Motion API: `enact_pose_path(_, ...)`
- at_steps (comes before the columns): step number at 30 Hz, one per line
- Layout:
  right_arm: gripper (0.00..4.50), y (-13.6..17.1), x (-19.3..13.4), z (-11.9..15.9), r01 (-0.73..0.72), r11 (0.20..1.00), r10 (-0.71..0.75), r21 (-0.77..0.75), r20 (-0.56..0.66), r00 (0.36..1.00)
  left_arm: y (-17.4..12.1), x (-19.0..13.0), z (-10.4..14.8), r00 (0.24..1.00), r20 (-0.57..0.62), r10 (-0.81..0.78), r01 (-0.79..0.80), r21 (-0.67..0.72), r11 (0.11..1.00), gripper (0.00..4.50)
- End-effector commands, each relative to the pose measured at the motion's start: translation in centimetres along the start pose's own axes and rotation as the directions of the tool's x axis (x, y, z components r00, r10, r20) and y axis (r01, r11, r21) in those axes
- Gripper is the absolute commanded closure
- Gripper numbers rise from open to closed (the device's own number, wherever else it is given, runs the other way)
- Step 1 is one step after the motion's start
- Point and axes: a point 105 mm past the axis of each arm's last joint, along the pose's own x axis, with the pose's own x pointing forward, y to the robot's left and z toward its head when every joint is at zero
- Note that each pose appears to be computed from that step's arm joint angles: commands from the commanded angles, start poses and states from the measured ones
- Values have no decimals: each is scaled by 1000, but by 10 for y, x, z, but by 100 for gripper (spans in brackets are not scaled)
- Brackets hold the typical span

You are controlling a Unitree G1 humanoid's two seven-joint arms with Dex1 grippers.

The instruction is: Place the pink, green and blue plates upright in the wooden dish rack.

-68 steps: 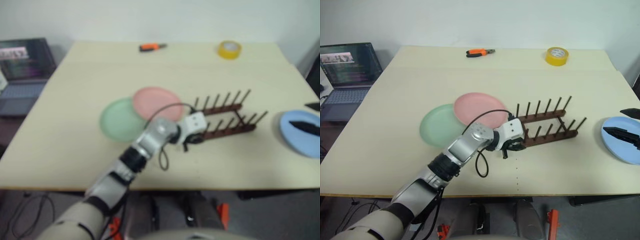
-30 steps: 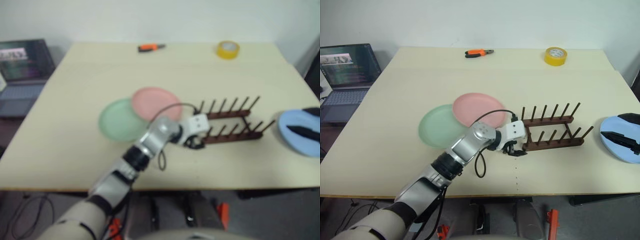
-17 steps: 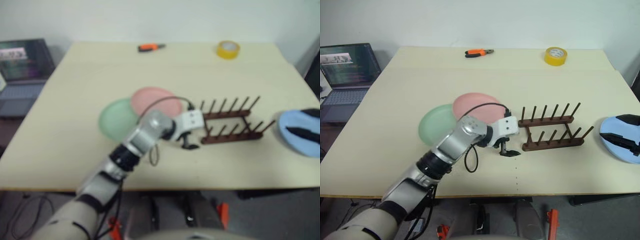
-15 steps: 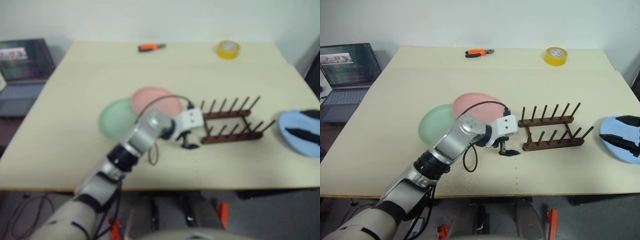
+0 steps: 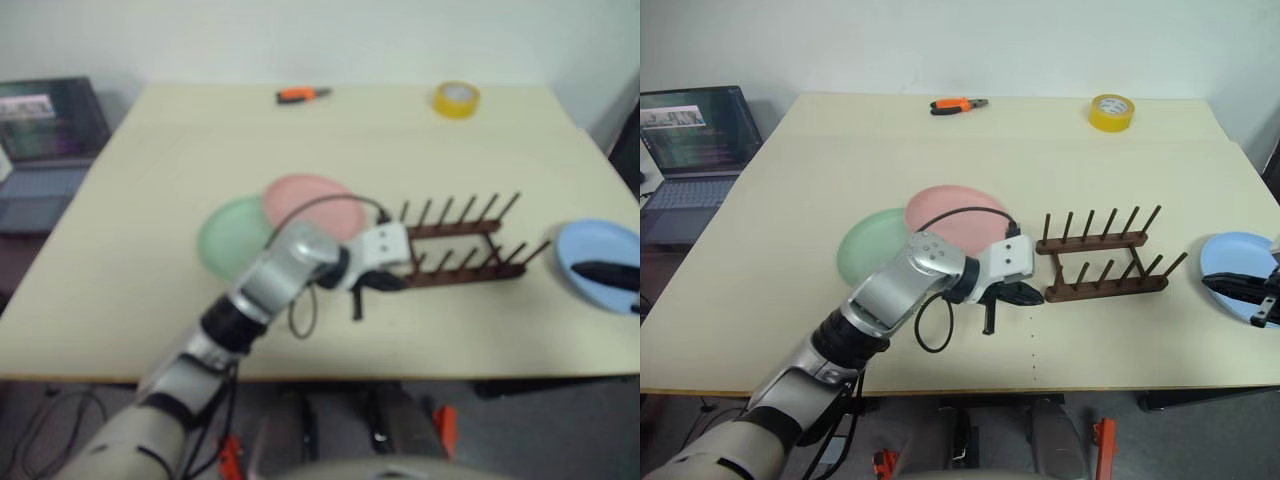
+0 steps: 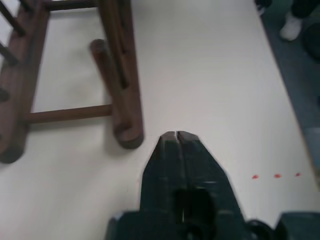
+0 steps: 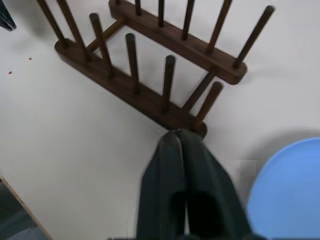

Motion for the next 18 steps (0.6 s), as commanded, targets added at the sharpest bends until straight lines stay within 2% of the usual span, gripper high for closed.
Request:
enact_pose_path(1,448,11,18,-9,-25,1000,25,13,-19,1000,-7,20,5,999,29,-26,27,-21,999,450)
enact_pose_path(9,448,18,41,-16,-49,998,50,37,-33,998,0,35,7,999,34,18,-16,-62,998,450)
enact_pose_path(15,448,9,61,-31,26,999,-23,30,-86,996,8,42,0,997,8,75,-74,-90,993,450)
enact_pose_path(18,448,12,68,-36,9,1000,-6,30,-102,995,12,46,-3,994,6,107,-105,-104,989,450)
